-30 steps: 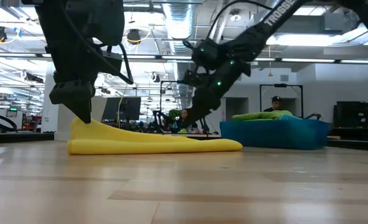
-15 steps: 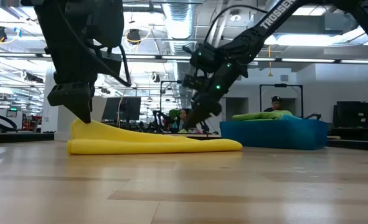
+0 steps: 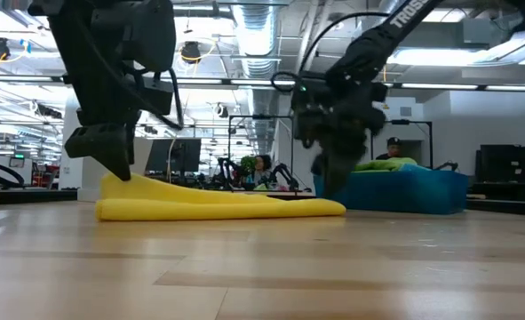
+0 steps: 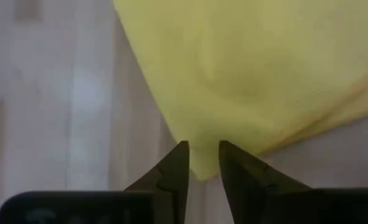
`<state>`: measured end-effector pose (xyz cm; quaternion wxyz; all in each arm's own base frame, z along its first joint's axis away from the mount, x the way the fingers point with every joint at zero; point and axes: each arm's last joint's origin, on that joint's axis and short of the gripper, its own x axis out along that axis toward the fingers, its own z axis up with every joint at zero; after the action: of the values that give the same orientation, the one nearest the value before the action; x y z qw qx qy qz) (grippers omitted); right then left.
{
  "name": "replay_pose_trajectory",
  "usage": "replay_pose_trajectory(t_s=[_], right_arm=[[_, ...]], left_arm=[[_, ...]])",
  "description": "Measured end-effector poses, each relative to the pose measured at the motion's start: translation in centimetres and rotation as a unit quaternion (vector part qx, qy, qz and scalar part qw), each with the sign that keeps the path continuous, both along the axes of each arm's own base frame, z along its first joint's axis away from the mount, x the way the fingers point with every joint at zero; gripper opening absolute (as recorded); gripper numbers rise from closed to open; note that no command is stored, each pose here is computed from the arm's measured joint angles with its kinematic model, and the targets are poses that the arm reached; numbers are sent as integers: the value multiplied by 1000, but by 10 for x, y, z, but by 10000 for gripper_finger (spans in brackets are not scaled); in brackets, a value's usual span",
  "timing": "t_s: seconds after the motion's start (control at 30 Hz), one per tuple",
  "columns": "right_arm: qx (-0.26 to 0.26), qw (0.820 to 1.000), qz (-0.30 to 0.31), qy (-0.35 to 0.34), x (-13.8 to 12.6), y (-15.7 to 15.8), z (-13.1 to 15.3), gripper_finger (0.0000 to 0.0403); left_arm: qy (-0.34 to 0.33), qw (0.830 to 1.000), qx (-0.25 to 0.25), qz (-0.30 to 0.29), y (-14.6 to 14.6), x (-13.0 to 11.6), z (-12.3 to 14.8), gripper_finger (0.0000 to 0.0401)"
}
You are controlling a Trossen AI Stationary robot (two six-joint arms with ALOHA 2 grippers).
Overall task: Fold microfiber towels
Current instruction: Fold the yellow microfiber towel
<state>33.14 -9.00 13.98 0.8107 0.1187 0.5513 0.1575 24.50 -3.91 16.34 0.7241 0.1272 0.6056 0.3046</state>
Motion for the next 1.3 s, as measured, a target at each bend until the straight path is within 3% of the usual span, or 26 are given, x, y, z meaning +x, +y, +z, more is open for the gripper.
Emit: replay_pose_trajectory(t_s=[0.27,0.47,0.67,0.83,1.07,1.3], right_arm=[[13,1000,-26,9,-4,50,-26,92],[35,998,-17,49,-3,107,-27,91],[2,999,7,47,-10,142,-16,91],[-41,999,-5,1,-22,132,23,91],[-234,968,-44,-74,-31,92,61,105],[-234,964,-34,-124,-13,42,47,152]], left_arm=[[4,1000,-12,-29,-1,3,0,203],[3,998,-56,-30,-5,5,-2,203],[-12,996,-71,-59,-11,9,-2,203],[-21,995,-72,-70,-11,12,-2,203],[-67,993,-70,-71,-14,20,-1,203],[-178,972,-114,-107,-38,33,0,203]])
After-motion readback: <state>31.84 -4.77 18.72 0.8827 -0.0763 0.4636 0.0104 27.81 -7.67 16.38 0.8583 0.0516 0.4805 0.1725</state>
